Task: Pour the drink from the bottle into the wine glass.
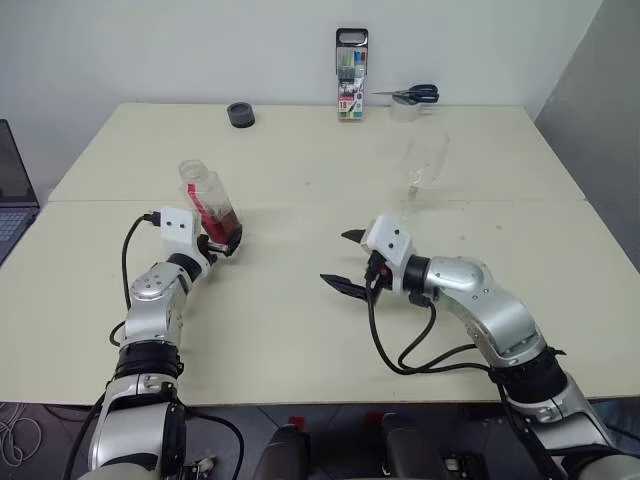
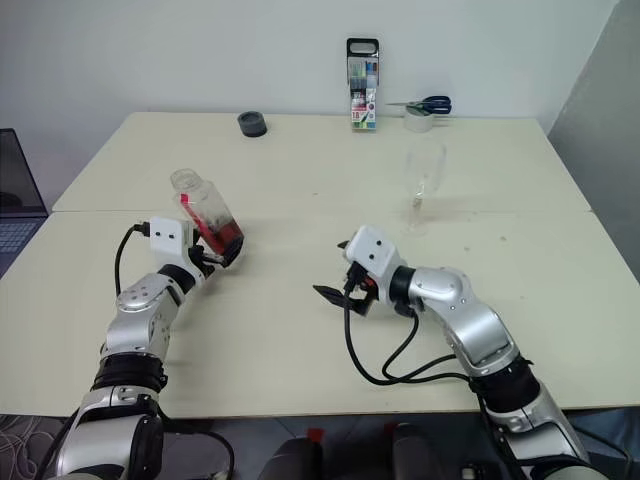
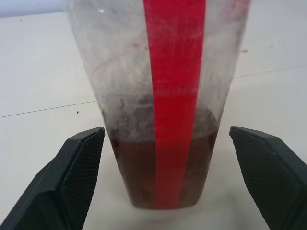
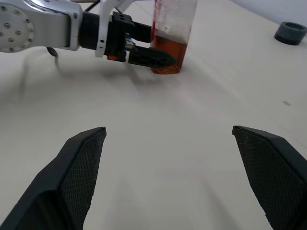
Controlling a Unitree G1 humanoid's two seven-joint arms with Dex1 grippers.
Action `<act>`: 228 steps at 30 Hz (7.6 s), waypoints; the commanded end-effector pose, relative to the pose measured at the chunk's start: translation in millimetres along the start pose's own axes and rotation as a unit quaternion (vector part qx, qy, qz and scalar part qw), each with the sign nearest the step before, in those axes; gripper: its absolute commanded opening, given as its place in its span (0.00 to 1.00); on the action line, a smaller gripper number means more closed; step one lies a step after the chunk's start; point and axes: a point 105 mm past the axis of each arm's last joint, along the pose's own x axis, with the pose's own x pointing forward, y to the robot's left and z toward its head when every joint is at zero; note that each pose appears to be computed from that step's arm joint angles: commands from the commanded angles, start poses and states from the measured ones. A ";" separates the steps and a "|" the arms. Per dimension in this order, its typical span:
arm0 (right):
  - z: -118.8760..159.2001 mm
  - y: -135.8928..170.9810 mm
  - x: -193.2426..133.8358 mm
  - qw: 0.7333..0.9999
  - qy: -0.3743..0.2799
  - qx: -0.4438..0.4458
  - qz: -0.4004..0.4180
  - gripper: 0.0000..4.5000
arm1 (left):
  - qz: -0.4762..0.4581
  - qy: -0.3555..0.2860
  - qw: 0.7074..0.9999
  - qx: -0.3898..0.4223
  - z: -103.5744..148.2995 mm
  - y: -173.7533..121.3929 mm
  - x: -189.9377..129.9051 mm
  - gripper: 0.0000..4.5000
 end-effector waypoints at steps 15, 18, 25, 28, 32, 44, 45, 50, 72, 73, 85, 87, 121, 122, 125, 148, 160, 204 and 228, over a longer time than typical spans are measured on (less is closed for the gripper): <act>-39.5 -44.9 -70.2 0.957 0.000 0.104 -0.271 1.00 | -0.108 -0.013 0.991 0.079 -8.5 -38.3 -67.8 0.99; -49.1 -62.7 -71.5 0.938 -0.011 0.145 -0.315 1.00 | -0.200 -0.011 0.978 0.067 -5.8 -70.2 -77.5 0.99; -62.2 -103.8 -50.4 0.917 -0.014 0.139 -0.374 1.00 | -0.360 -0.016 0.931 0.059 27.0 -110.6 -78.7 0.99; -67.2 -124.2 -45.2 0.910 -0.015 0.143 -0.389 1.00 | -0.417 -0.011 0.906 0.064 43.2 -117.2 -80.9 0.99; -67.2 -143.7 -36.2 0.910 -0.024 0.148 -0.386 1.00 | -0.442 -0.019 0.893 0.084 59.9 -118.5 -79.9 0.99; -47.5 -184.4 -14.1 0.904 -0.050 0.155 -0.396 1.00 | -0.446 -0.040 0.888 0.106 78.1 -120.7 -74.6 0.99; -47.3 -186.6 -13.9 0.901 -0.050 0.160 -0.401 1.00 | -0.445 -0.041 0.888 0.107 78.3 -120.4 -74.3 0.99; -51.3 -188.1 -11.0 0.896 -0.046 0.179 -0.405 0.74 | -0.441 -0.042 0.890 0.111 78.1 -119.3 -74.4 1.00; -6.9 -83.0 70.3 0.971 -0.120 0.099 -0.183 0.03 | -0.346 0.006 0.932 0.109 57.2 -72.2 -88.9 1.00; -5.7 -75.6 74.9 0.972 -0.121 0.105 -0.173 0.03 | -0.341 0.008 0.934 0.110 56.3 -69.8 -89.6 1.00; -26.6 -45.6 96.6 0.983 -0.063 0.114 -0.127 0.03 | -0.319 -0.006 0.942 0.104 68.9 -67.3 -97.1 1.00; -28.8 -44.5 96.9 0.984 -0.059 0.113 -0.124 0.03 | -0.317 -0.010 0.942 0.104 73.7 -67.6 -98.7 1.00; -27.2 -36.0 99.5 0.992 -0.040 0.088 -0.087 0.99 | -0.282 -0.089 0.948 0.114 116.5 -65.2 -93.2 1.00; -27.1 -35.8 99.0 0.992 -0.040 0.087 -0.086 0.99 | -0.282 -0.089 0.949 0.113 116.5 -65.5 -93.3 1.00; -28.4 -34.2 93.9 0.992 -0.038 0.083 -0.084 0.99 | -0.280 -0.090 0.949 0.111 116.0 -66.7 -94.0 1.00; -24.0 12.4 -35.3 0.999 0.003 -0.023 0.035 0.99 | -0.099 -0.040 0.989 0.101 10.2 -65.7 -100.3 1.00; 45.8 18.2 -48.5 0.987 -0.136 0.060 0.055 0.99 | 0.026 -0.012 0.999 0.041 -2.1 -8.9 -82.3 1.00; 62.3 25.6 -41.5 0.985 -0.151 0.026 0.075 0.99 | -0.054 -0.028 0.995 0.076 54.0 6.4 10.5 1.00; 65.7 12.3 -45.5 0.988 -0.153 0.020 0.032 1.00 | -0.092 -0.072 0.990 0.075 82.0 -16.2 27.5 0.38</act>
